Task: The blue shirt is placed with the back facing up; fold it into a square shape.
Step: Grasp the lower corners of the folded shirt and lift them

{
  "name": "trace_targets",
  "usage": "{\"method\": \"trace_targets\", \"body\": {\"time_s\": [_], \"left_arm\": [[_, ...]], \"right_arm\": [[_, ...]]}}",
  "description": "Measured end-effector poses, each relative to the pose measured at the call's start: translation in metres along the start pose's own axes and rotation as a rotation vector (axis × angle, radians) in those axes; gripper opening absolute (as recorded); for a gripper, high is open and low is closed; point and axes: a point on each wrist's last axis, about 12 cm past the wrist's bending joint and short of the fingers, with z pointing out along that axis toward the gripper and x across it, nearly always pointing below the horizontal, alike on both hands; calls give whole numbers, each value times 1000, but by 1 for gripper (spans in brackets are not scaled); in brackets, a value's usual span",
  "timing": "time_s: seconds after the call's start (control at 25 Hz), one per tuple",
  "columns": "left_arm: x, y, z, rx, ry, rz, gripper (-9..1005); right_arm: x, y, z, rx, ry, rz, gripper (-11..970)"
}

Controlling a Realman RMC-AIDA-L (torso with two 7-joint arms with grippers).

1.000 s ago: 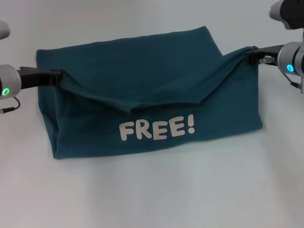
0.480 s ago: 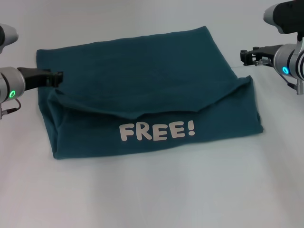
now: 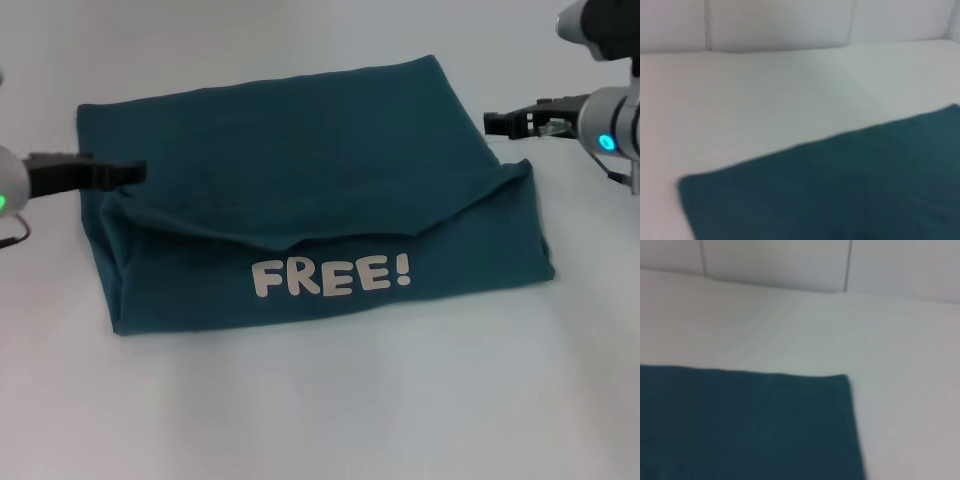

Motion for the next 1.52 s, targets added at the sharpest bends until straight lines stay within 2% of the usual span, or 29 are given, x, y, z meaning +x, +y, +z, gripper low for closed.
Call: {"method": "trace_targets", "body": {"time_s": [0.28, 0.4, 0.52, 0.68, 0.84, 1.0, 1.2, 1.52], "left_arm": [[12, 15, -50, 153, 74, -61, 817], [23, 17, -65, 186, 122, -60, 879], [32, 18, -72, 201, 199, -53, 936], [37, 20, -72, 162, 296, -56, 936], [34, 13, -65, 146, 360, -63, 936], [34, 3, -59, 147, 410, -59, 936], [33, 0, -52, 131, 472, -77, 937], [34, -11, -41, 161, 496, -84, 937]], "right_arm": [[-1, -4, -33, -123, 100, -18, 894], [-1, -3, -45, -170, 148, -28, 914], [-3, -1, -57, -220, 195, -45, 927], [-7, 2, -66, -272, 253, -77, 925], [-13, 5, -68, -306, 308, -112, 924], [-16, 6, -68, -291, 345, -140, 922], [-18, 12, -66, -271, 377, -173, 920], [-17, 19, -63, -276, 386, -186, 922]]}}
